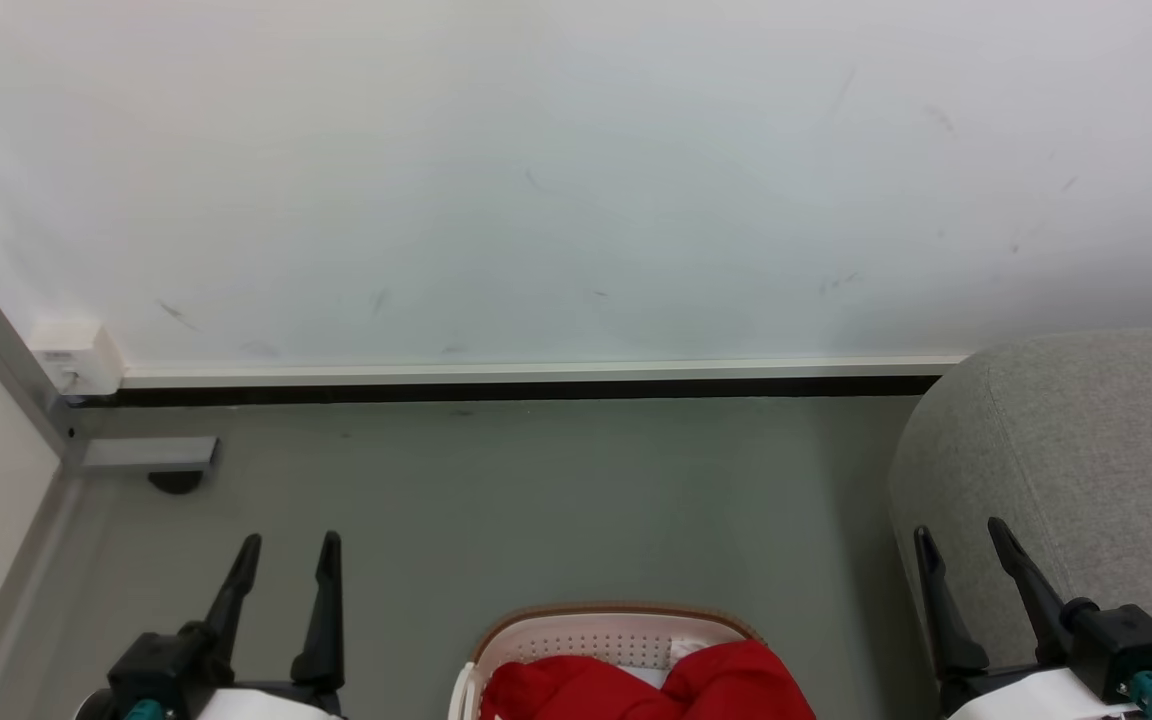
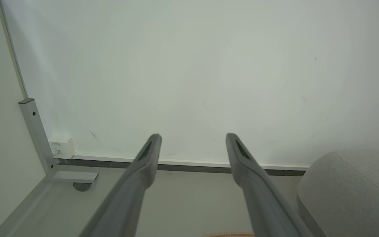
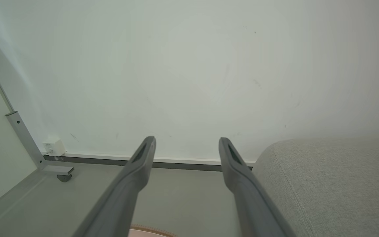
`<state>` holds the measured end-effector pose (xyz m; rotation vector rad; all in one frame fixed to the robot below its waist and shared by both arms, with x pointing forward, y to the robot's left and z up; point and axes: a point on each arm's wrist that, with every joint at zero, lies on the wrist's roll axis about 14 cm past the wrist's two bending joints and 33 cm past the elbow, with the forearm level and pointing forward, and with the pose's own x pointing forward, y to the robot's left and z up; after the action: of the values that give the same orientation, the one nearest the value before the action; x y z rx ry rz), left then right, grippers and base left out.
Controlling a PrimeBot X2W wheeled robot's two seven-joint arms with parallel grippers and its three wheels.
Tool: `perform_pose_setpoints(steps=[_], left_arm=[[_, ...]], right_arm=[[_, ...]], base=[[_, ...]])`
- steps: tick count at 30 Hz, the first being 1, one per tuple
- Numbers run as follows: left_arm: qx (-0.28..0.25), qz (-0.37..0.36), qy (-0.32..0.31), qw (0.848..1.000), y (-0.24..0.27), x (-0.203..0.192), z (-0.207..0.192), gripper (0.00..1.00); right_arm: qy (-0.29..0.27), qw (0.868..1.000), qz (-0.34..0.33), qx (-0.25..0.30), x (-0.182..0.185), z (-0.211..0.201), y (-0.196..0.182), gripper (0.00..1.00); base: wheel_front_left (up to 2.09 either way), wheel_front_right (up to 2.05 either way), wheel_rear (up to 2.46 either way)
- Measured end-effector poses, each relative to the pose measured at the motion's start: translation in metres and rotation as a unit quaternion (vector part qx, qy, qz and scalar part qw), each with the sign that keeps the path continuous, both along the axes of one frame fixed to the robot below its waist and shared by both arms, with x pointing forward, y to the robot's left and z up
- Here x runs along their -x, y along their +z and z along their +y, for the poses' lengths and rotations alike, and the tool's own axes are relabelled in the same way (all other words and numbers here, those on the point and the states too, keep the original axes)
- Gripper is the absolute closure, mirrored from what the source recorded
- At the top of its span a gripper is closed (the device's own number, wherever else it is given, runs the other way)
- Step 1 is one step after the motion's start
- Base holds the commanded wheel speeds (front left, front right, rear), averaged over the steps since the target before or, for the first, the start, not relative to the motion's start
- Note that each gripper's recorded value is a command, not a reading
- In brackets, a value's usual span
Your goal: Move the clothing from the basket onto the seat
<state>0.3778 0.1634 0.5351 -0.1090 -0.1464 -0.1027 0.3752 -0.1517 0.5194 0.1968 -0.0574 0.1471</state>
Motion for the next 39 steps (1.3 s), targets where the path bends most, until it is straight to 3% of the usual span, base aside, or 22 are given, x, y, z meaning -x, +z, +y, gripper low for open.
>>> perform_pose_setpoints(steps=[15, 39], left_arm=[[-0.037, -0.022, -0.002, 0.999, 0.0067, 0.0003, -0.0017, 0.00], [-0.025, -0.015, -0.006, 1.000, 0.0022, -0.0041, -0.0052, 0.00]], right_arm=[[-0.003, 0.999, -0.008, 0.039, 0.0008, -0.0010, 0.0006, 0.00], [-0.013, 1.000, -0.011, 0.024, -0.0007, -0.0063, 0.0026, 0.00]], base=[[0.00, 0.00, 0.00], [0.00, 0.00, 0.00]])
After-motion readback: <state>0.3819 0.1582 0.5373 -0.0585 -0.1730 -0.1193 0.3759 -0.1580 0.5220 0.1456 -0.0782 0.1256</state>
